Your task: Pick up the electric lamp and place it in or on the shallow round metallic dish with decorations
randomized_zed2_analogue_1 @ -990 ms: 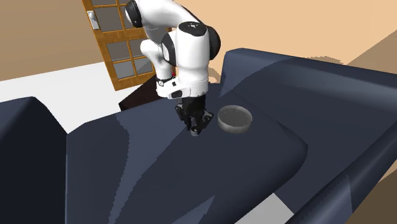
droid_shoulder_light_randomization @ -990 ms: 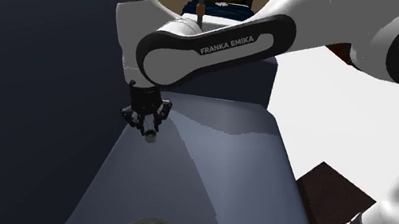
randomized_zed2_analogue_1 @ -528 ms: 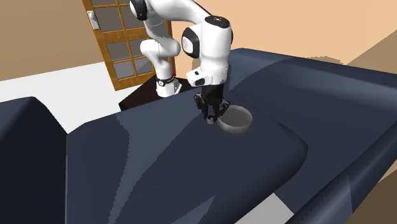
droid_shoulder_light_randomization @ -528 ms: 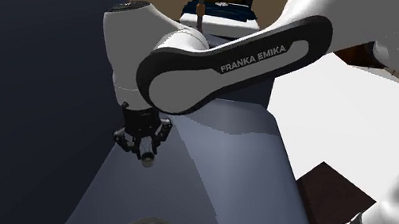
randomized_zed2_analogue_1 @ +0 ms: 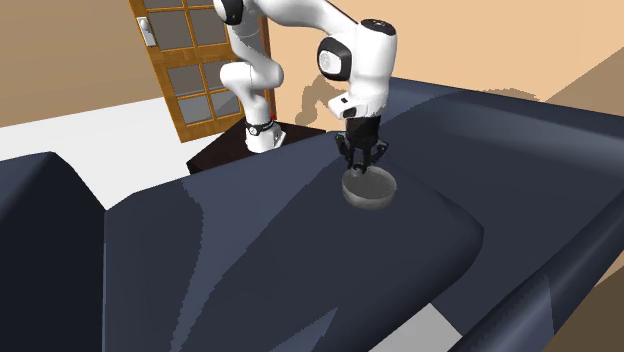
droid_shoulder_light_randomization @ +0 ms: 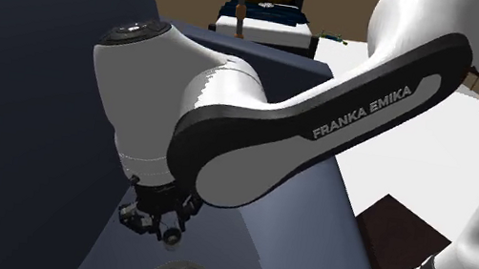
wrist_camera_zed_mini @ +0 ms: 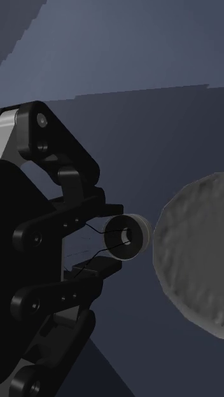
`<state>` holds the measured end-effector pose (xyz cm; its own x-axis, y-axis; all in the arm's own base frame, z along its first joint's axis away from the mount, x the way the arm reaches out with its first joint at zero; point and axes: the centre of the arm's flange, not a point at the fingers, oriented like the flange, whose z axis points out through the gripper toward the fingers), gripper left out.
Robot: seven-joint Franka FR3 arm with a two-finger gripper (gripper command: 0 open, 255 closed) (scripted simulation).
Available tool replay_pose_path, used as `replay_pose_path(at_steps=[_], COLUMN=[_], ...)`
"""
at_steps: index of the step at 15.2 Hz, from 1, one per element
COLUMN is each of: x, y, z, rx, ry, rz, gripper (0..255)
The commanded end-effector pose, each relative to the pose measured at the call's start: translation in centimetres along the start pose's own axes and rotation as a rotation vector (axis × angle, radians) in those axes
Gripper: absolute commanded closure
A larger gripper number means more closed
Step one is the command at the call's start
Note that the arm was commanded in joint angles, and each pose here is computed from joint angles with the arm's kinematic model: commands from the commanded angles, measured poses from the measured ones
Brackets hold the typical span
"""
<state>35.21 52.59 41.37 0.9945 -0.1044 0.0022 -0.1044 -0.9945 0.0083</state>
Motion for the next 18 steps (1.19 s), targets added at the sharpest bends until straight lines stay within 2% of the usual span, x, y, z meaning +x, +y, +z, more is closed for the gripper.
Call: replay_pose_path(at_steps=[1, 5, 18], x=[-2.5, -7.7, -7.7], y=[-0.5, -2.3, -2.4], z=[0.1, 0.2, 6.9], rx=[0.0, 0.0, 0.0], ry=[0.0, 0.0, 0.0], rz=[0.002, 0.002, 0.002], gripper=[255, 255, 255])
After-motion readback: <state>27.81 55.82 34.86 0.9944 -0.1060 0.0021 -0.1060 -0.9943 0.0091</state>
